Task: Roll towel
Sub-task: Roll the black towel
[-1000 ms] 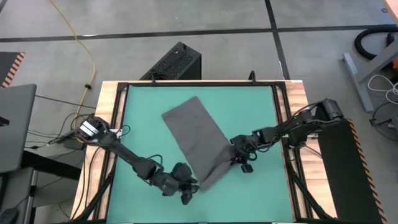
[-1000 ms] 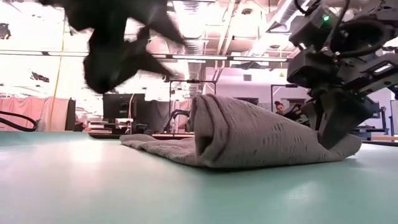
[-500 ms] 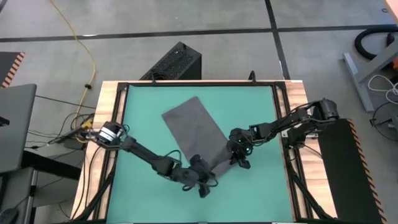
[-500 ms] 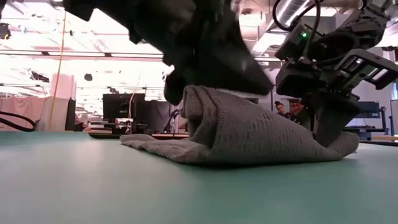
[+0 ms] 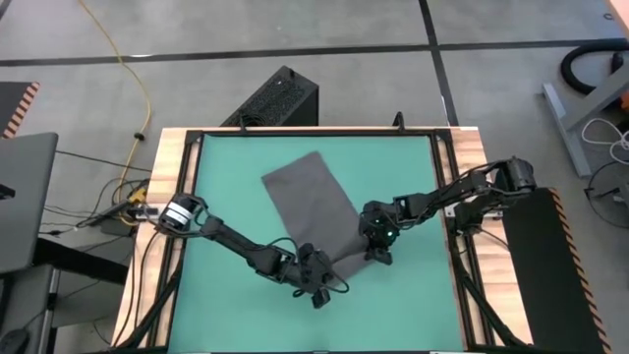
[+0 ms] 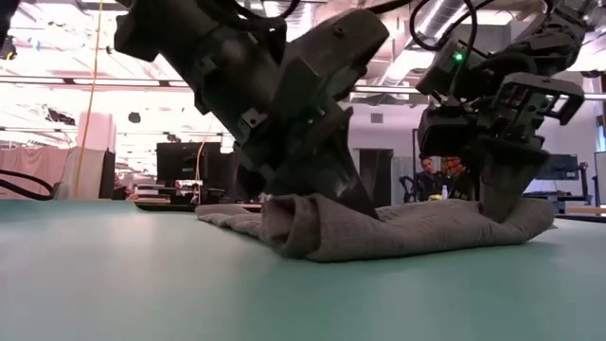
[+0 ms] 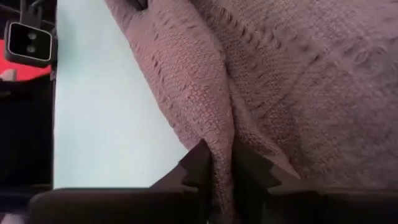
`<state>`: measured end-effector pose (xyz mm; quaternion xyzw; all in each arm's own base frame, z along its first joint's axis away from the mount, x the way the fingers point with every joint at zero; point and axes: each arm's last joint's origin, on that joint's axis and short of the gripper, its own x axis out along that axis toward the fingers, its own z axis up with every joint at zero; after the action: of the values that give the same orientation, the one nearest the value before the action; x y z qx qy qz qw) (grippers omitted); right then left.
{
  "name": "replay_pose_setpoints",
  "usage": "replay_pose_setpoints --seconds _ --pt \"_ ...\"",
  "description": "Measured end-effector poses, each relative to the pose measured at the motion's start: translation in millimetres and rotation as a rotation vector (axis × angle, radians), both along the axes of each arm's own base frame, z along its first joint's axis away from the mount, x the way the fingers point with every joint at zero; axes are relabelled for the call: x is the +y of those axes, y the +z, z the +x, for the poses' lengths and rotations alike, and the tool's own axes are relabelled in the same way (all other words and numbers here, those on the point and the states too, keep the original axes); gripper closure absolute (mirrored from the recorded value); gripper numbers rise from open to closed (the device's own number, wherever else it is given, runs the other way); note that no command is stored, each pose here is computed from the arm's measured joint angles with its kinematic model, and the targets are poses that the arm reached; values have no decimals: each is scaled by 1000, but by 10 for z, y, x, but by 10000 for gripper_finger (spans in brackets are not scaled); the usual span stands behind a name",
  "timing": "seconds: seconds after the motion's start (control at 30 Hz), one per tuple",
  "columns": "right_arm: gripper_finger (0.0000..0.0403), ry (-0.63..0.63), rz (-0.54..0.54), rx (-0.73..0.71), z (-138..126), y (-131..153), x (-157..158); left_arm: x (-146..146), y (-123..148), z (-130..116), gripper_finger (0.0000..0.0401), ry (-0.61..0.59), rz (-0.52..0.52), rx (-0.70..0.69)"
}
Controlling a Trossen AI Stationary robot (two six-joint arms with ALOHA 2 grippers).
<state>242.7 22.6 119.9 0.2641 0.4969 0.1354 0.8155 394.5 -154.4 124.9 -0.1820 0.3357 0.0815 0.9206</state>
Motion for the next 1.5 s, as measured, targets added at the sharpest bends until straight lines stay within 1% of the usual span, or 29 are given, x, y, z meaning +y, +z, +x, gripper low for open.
replay_pose_setpoints --seconds 0.1,0.17,0.37,0.43,0.5,0.6,0.7,0.77,0.83,0.93,1.03,1.1,1.17,1.23,1.33,1.5 --pt "287 75 32 -1 21 63 17 11 -31 4 401 0 -5 14" --pt "261 121 30 -4 35 118 24 32 -33 12 401 -8 -11 19" --pt "180 225 -34 6 86 288 -10 69 -48 18 401 -50 -42 51" --pt "162 252 -52 0 103 339 -13 80 -50 19 401 -59 -51 59" --pt "152 280 -66 -9 116 385 -11 80 -53 17 401 -68 -42 61" --pt "148 297 -97 -10 108 449 -9 70 -40 29 401 -99 -40 45" --pt "148 286 -176 -29 67 535 -29 54 -39 27 401 -141 -58 50" --pt "148 273 -233 -71 46 618 -45 46 -36 28 401 -157 -62 48" --pt "148 260 -277 -149 55 703 -53 26 -22 35 401 -188 -72 32" --pt "148 225 -312 -351 140 745 -58 -27 -9 28 401 -227 -84 19" --pt "148 155 -330 -490 267 658 -108 -93 4 16 401 -256 -102 1" --pt "148 86 -329 -532 380 568 -165 -147 22 11 401 -284 -119 -22" --pt "148 46 -327 -564 494 460 -201 -201 29 -7 401 -296 -130 -28" --pt "148 34 -336 -586 597 321 -197 -243 28 -26 401 -299 -142 -24" --pt "148 14 -391 -602 749 133 -183 -309 27 -56 401 -308 -169 -17" --pt "148 14 -447 -599 969 -31 -197 -435 23 -122 401 -325 -195 -2"
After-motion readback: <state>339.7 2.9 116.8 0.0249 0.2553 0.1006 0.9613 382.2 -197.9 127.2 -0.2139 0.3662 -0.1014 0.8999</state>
